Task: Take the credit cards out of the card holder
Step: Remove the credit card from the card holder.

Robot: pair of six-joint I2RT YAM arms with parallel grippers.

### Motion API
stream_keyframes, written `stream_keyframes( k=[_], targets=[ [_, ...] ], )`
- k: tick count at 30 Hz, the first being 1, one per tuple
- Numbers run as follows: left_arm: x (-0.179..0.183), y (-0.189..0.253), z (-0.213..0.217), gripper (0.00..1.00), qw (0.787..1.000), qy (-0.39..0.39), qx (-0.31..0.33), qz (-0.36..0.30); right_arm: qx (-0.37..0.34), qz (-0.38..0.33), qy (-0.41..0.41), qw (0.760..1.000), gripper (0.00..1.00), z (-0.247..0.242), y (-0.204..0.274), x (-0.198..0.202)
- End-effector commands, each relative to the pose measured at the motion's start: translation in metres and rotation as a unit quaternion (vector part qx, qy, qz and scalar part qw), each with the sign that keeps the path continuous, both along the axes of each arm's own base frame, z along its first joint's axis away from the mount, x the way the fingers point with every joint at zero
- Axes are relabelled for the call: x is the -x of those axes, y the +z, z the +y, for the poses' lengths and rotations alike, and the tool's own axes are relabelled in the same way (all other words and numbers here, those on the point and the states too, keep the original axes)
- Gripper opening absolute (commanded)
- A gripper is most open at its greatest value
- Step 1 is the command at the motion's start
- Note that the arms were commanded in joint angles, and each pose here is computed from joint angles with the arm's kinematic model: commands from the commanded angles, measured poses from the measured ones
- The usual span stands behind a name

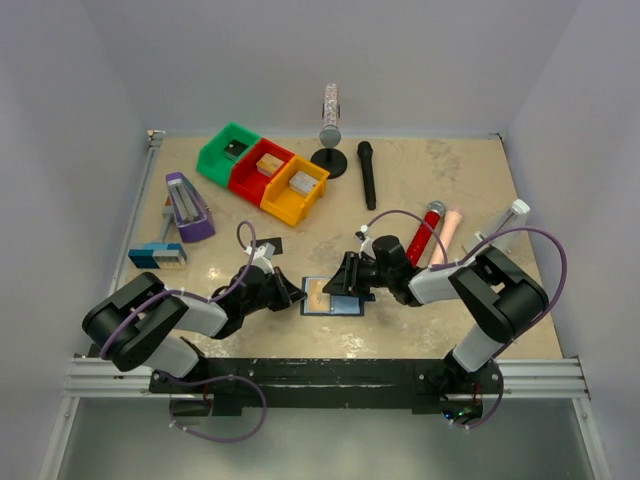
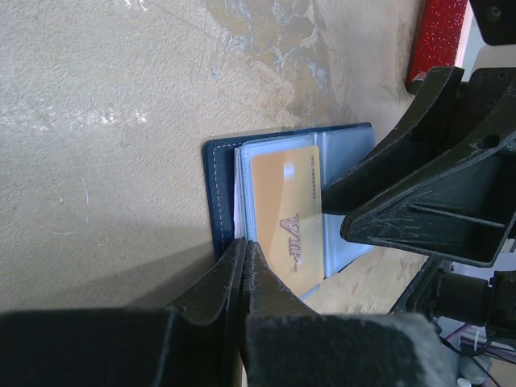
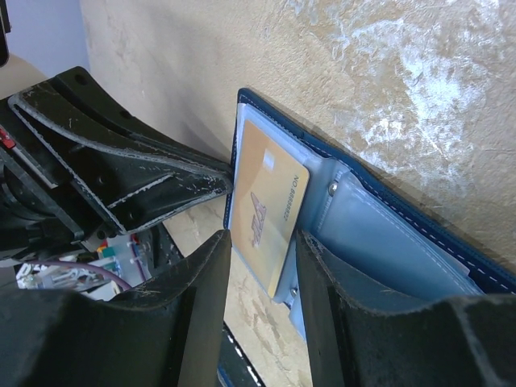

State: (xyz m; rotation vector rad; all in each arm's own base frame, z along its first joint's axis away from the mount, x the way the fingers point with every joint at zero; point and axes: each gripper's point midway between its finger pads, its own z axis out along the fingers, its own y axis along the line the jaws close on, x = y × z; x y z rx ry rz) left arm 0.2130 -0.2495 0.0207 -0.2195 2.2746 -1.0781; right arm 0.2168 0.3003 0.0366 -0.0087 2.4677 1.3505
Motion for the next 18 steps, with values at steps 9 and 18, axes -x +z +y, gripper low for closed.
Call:
stream_keyframes(
  k=[9, 18],
  targets=[
    [-0.0029, 0.0002, 0.0017, 0.0, 1.0, 0.009, 0.006, -0.01, 0.0, 0.007, 0.01, 1.0, 0.43, 0.0009, -0.0044, 0.0018],
    [-0.0027, -0.0018, 0.0018, 0.0, 1.0, 0.01, 0.005, -0.008, 0.004, 0.01, 0.015, 1.0, 0.44, 0.0012, -0.0067, 0.0022]
  ],
)
